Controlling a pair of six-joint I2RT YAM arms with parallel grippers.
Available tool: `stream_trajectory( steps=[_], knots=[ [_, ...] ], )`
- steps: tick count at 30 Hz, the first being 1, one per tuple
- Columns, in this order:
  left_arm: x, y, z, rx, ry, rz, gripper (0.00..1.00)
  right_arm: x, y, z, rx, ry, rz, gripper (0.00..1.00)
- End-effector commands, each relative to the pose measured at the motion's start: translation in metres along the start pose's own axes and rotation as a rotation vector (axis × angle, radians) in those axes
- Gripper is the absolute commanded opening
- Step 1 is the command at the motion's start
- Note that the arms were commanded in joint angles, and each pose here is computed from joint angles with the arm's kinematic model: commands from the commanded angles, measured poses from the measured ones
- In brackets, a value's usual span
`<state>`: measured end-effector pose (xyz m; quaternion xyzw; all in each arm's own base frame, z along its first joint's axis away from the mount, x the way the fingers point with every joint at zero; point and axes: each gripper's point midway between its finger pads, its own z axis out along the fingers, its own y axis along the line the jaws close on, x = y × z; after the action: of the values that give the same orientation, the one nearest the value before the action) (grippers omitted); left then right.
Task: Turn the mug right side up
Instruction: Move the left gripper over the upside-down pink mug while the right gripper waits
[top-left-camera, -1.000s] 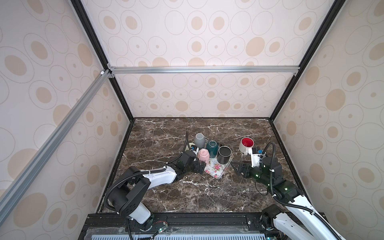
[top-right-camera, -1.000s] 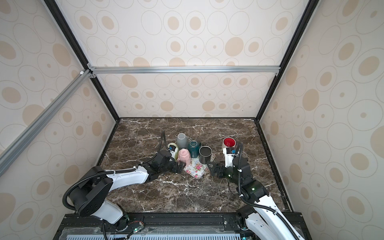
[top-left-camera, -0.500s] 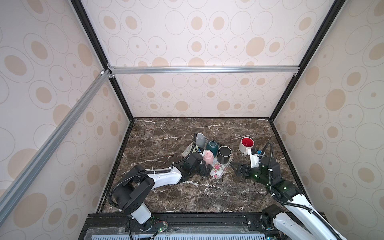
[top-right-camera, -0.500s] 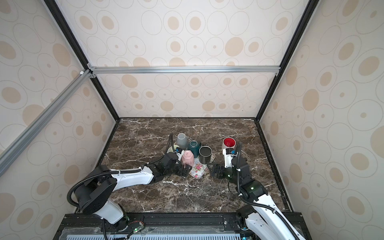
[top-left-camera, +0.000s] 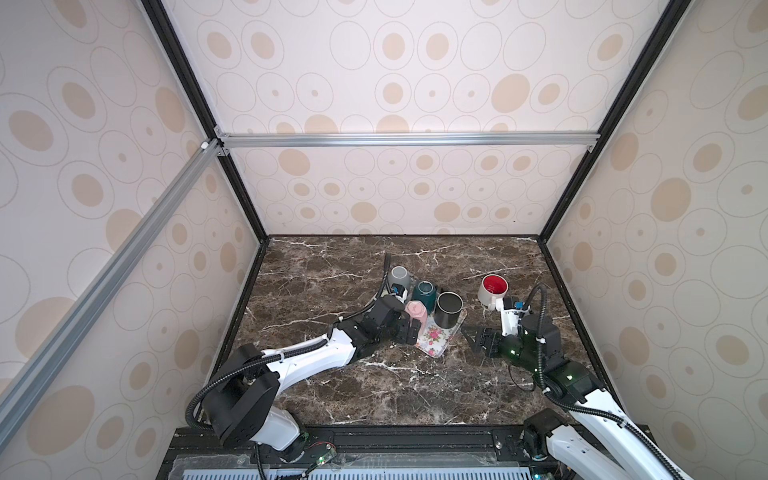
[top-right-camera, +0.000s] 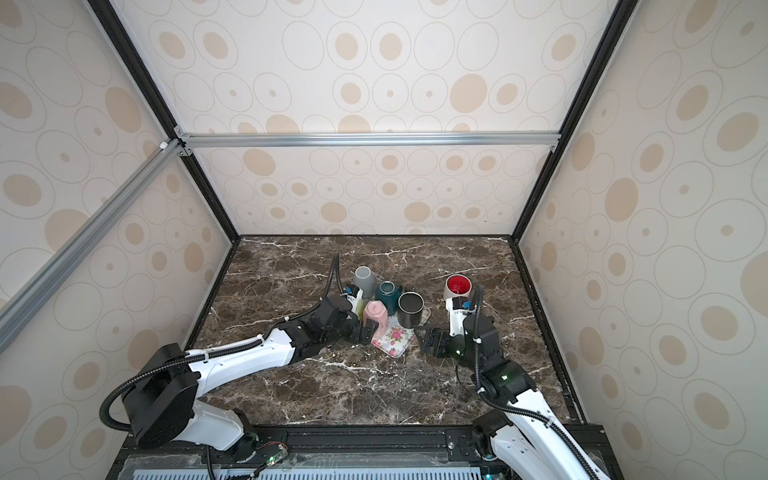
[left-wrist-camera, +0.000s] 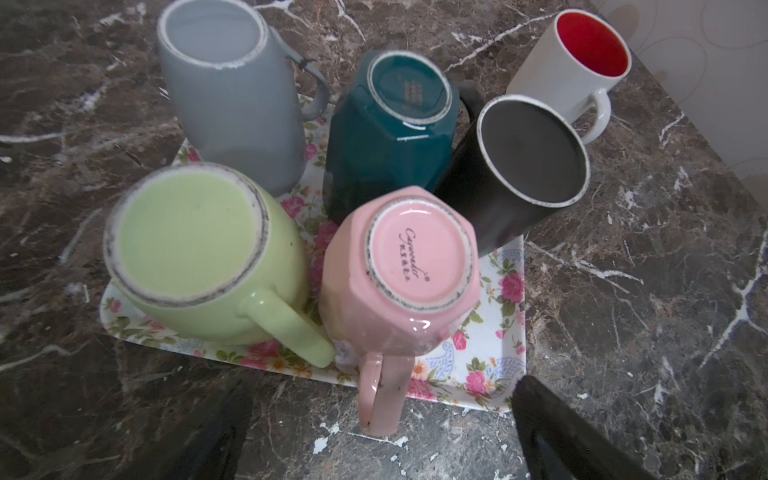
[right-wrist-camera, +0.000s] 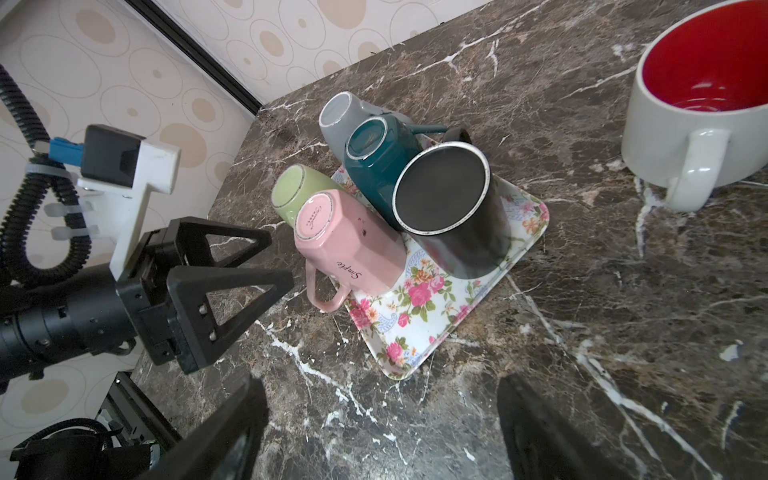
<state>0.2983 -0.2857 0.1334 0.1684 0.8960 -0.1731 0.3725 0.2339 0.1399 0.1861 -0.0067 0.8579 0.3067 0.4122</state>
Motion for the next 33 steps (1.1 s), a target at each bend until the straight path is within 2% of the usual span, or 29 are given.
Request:
stream_trajectory(
  steps=[1,13,18,23,33],
  knots=[
    [0.000,0.007,-0.005,-0.077,0.061,0.087,0.98,0.008,0.000,-0.004,-0.004,0.015,0.009,0.90],
    [0.009,-0.012,0.013,-0.041,0.102,0.131,0.77,0.012,-0.008,-0.011,0.025,-0.003,0.014,0.89],
    [0.012,-0.011,0.022,-0.096,0.114,0.164,0.58,0.013,-0.011,-0.011,0.039,0.001,0.013,0.90],
    [0.009,-0.015,0.027,-0.108,0.106,0.179,0.49,0.015,-0.012,-0.012,0.048,0.015,0.007,0.89],
    [0.016,-0.012,0.032,-0.144,0.132,0.214,0.40,0.016,-0.012,-0.009,0.047,0.025,0.016,0.90]
  ],
)
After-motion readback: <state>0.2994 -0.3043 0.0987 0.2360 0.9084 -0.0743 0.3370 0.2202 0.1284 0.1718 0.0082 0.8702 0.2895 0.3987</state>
